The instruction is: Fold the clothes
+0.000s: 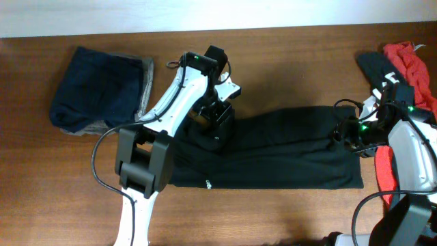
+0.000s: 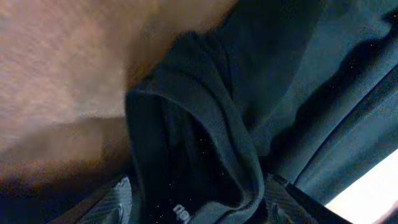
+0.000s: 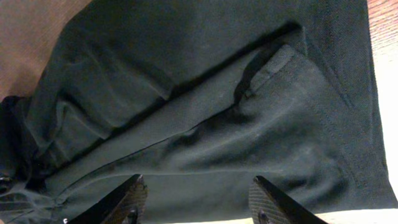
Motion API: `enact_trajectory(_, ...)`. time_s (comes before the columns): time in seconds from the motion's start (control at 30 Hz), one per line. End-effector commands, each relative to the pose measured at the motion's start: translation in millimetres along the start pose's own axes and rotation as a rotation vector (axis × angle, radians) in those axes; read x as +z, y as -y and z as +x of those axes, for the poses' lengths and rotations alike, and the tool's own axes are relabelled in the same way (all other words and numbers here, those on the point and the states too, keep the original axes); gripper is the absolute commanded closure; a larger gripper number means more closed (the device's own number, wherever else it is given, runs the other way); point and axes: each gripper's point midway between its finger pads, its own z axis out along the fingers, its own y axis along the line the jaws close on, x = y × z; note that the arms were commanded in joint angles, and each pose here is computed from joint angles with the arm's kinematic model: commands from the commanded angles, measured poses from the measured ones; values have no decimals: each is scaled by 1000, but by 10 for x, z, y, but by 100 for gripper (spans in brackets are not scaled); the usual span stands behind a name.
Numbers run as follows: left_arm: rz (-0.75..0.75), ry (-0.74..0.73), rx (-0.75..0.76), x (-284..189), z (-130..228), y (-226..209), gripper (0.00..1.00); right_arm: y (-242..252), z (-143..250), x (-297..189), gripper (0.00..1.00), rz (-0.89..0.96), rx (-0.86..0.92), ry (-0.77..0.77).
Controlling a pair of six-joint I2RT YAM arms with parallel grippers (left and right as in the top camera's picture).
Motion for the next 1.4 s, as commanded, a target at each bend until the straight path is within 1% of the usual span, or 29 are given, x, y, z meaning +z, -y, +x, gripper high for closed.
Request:
enact_trajectory(0.0,95,-2,8,20,74,194,50,-5,-48,-28,42,12,-15,23)
enact_trajectory(0.03,94,0,8,20,70,191,68,-6,-54,-28,42,12,-15,25)
enact_trajectory(0.07,93,3,9,18,63,189,89,-9,-68,-29,43,11,-17,31)
enact_trajectory(0.1,92,8,10,11,52,188,99,-11,-82,-29,43,10,-19,36)
enact_trajectory(0.27,60,71,11,-212,-81,130,99,-30,-180,-35,42,3,-22,76)
enact_trajectory(0.37,29,154,25,-513,-220,104,100,-36,-213,-37,43,0,-26,89)
enact_trajectory(0.5,5,245,61,-853,-367,188,99,-39,-228,-39,42,-1,-28,95)
enact_trajectory(0.6,12,230,82,-887,-333,336,99,-39,-230,-39,42,-1,-28,96)
enact_trajectory(0.8,53,107,149,-659,-146,804,99,-41,-237,-40,42,-1,-29,98)
enact_trajectory(0.83,57,90,160,-629,-117,875,98,-41,-236,-40,42,-1,-29,98)
enact_trajectory(0.87,61,77,169,-615,-93,931,92,-40,-235,-39,42,-1,-29,98)
enact_trajectory(0.93,45,56,171,-593,-59,971,75,-41,-236,-40,42,-1,-29,98)
enact_trajectory(1.0,-56,38,109,-588,-41,812,62,-41,-236,-40,42,-1,-29,98)
enact_trajectory(1.03,-127,30,63,-602,-26,675,52,-41,-236,-40,42,-1,-29,98)
enact_trajectory(1.07,-162,26,37,-615,-14,597,49,-41,-236,-40,41,-1,-29,98)
enact_trajectory(1.1,-189,23,15,-632,-1,515,44,-41,-235,-39,41,-1,-29,98)
enact_trajectory(1.13,-199,23,8,-644,4,463,39,-41,-235,-39,42,-1,-29,98)
enact_trajectory(1.23,-249,24,-41,-676,25,167,28,-40,-227,-39,41,-1,-28,94)
enact_trajectory(1.3,-208,27,-68,-610,33,73,27,-39,-223,-38,41,-1,-27,93)
enact_trajectory(1.37,-96,24,-25,-467,45,136,27,-40,-224,-38,41,-1,-27,93)
